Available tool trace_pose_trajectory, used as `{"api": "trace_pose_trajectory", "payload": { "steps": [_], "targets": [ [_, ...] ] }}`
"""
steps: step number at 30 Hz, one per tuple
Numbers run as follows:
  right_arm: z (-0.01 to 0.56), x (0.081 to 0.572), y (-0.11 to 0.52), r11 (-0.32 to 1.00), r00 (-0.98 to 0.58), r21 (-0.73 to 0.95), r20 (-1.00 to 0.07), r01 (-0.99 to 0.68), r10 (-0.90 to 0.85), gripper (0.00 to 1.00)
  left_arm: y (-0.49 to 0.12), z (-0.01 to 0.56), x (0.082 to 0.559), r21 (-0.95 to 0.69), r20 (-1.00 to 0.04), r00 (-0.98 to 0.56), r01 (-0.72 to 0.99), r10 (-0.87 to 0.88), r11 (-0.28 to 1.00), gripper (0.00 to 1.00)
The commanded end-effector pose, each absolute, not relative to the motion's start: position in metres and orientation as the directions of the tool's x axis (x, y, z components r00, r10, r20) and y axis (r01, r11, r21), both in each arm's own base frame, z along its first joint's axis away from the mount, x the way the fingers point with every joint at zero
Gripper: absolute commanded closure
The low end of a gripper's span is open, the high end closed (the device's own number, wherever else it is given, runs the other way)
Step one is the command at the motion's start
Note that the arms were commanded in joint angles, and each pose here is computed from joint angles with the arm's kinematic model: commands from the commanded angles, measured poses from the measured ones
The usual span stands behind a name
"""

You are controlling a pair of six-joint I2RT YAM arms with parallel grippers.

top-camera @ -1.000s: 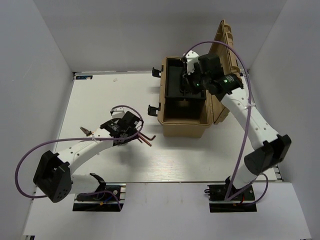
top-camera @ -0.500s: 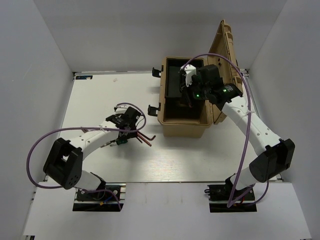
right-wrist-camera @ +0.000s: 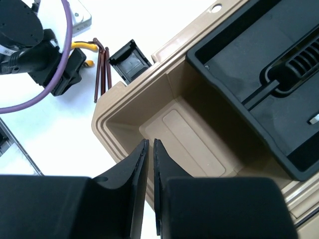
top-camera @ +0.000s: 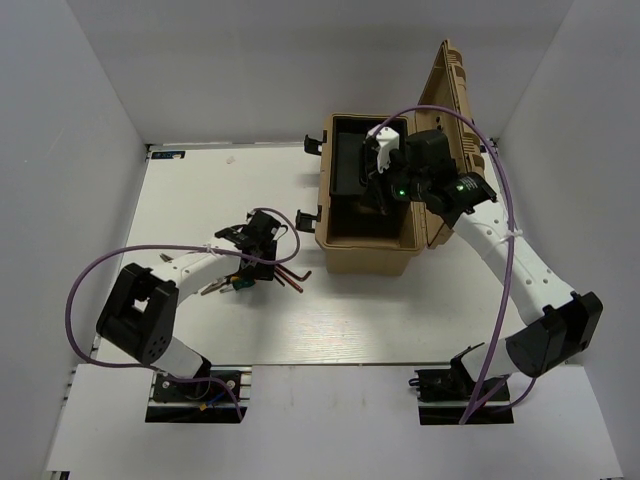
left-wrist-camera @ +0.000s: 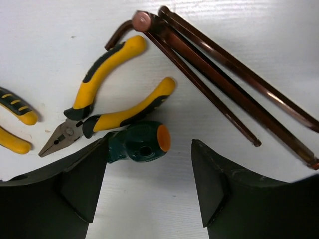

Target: Sort the tools into containers

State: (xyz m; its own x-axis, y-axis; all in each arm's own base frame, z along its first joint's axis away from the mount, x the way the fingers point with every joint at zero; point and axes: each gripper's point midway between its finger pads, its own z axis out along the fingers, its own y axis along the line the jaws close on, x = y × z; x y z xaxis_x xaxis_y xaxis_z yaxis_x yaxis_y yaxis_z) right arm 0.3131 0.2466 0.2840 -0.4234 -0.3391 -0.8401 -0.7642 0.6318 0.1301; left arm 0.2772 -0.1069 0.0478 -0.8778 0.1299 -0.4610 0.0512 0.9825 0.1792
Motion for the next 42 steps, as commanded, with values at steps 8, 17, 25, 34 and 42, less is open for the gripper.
{"api": "trace_pose_trajectory", "payload": {
  "steps": [8,17,25,34,42],
  "targets": [
    [0.299,0.31,0.247,0.621,-0.387,0.127,-0.87,-0.773,-0.304,0.86,-0.118,0.031,0.26,0.109,-0.402,-0.899,0.143,0.175,0.984,0.3],
    [0.3,0.308,0.248,0.613,-0.376,0.121,-0.874,-0.781,-0.306,0.86,-0.124,0.024,0.255,0.091,-0.372,-0.909,0.166,0.188,0.982,0.32],
    [0.298,0.308,0.247,0.613,-0.381,0.124,-0.872,-0.78,-0.309,0.86,-0.127,0.013,0.244,0.073,-0.329,-0.924,0.18,0.194,0.981,0.46],
    [0.295,0.303,0.246,0.606,-0.38,0.121,-0.869,-0.786,-0.318,0.73,-0.135,0.053,0.249,0.023,-0.421,-0.894,0.16,0.154,0.987,0.72],
    [0.289,0.307,0.239,0.621,-0.365,0.073,-0.86,-0.781,-0.357,0.8,-0.18,0.219,0.287,-0.199,-0.761,-0.648,0.277,0.03,0.94,0.97]
  ]
}}
